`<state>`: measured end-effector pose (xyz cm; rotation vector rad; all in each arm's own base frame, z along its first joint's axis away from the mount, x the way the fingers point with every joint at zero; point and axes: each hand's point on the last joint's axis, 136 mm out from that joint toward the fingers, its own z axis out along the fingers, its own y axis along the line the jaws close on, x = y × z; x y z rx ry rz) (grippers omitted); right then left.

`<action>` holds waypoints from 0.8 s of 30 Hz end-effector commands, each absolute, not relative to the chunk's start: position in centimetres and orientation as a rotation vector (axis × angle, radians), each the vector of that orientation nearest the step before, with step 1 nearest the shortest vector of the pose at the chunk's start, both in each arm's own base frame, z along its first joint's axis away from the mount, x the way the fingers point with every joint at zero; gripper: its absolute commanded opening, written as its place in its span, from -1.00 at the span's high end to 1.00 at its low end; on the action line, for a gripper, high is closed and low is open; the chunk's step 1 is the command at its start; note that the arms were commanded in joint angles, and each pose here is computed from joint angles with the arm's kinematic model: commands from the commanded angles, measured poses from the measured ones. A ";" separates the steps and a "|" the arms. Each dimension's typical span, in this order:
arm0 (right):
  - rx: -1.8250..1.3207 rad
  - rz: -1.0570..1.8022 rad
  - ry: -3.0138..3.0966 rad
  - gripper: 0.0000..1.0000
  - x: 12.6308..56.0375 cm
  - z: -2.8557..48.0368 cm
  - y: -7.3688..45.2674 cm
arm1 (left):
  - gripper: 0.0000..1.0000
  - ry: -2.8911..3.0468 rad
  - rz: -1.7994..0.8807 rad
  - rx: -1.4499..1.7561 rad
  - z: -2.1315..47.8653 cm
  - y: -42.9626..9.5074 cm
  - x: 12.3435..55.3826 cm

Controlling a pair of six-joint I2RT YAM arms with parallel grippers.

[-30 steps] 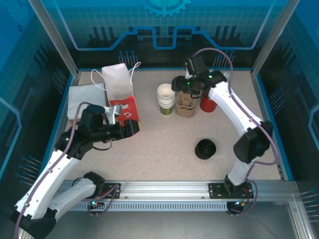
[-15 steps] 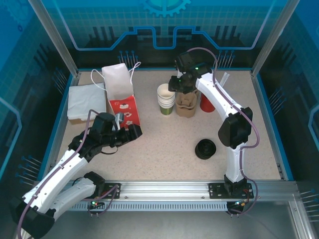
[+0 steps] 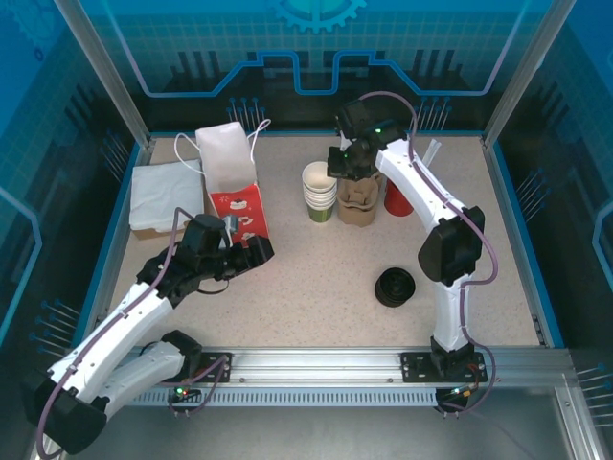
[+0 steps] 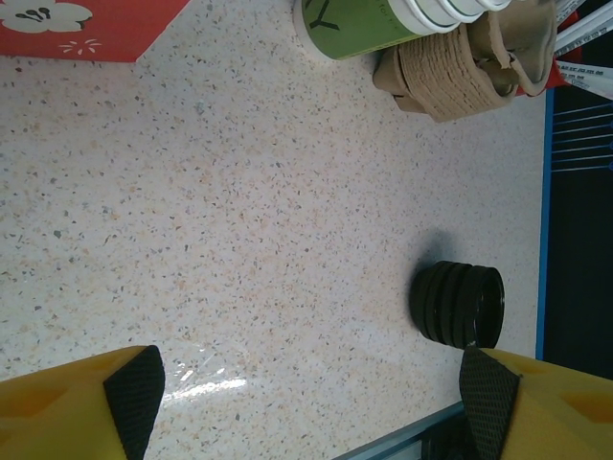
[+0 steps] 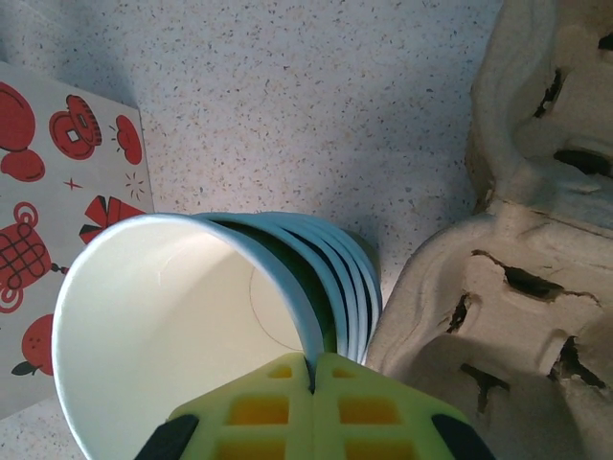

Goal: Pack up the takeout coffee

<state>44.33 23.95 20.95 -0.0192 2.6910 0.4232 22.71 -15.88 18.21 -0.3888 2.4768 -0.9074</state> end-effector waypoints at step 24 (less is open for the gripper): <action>-0.008 0.653 2.494 0.96 32.5 29.0 19.5 | -0.73 2.379 -0.935 -0.398 20.4 -16.9 25.5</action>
